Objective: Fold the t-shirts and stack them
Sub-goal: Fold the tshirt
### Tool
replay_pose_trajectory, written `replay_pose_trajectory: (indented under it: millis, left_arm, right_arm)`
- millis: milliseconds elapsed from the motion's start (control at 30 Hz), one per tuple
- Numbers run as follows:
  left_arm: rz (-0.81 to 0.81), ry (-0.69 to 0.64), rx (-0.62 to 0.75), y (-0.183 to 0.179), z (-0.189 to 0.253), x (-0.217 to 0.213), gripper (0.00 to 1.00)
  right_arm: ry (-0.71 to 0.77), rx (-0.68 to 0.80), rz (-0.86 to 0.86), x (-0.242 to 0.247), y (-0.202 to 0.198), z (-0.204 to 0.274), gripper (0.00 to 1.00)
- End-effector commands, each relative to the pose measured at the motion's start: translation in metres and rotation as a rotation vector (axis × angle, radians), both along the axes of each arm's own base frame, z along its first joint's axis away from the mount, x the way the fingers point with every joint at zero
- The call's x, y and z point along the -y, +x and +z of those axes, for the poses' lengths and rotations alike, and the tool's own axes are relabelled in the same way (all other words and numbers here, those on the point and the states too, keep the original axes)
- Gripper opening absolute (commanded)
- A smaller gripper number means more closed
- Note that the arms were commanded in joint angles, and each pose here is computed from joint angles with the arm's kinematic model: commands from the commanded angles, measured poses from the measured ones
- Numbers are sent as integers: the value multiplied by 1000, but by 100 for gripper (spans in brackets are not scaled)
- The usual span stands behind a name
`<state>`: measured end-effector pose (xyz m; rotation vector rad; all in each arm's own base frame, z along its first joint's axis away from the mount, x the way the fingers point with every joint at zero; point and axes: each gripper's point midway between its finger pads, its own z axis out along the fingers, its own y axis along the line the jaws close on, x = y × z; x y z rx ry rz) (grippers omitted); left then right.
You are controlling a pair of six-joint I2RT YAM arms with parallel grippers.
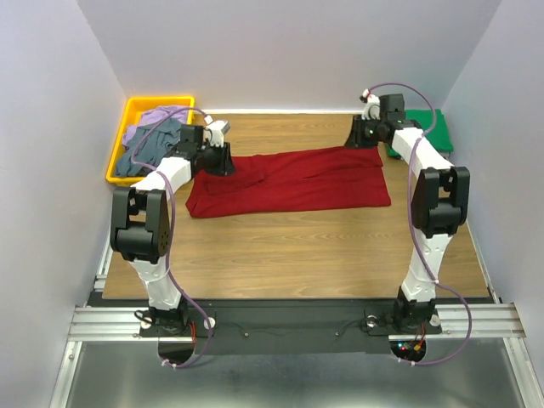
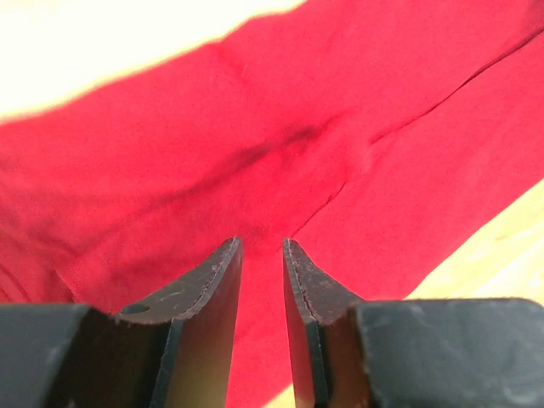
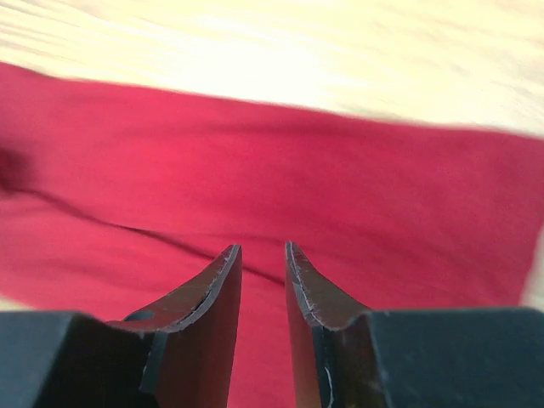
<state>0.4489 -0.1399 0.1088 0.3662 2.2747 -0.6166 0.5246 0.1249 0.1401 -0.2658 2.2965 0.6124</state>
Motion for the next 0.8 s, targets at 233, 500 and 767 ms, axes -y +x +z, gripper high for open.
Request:
replay_pose_trajectory:
  millis: [233, 500, 767]
  left_arm:
    - [167, 83, -150, -28, -44, -28, 36]
    - [229, 172, -243, -36, -75, -43, 33]
    - [218, 241, -197, 14, -80, -47, 33]
  right_arm:
    - [-168, -156, 24, 26, -17, -83, 33]
    - [-219, -305, 17, 36, -53, -131, 29]
    - [-182, -465, 87, 33, -146, -147, 25]
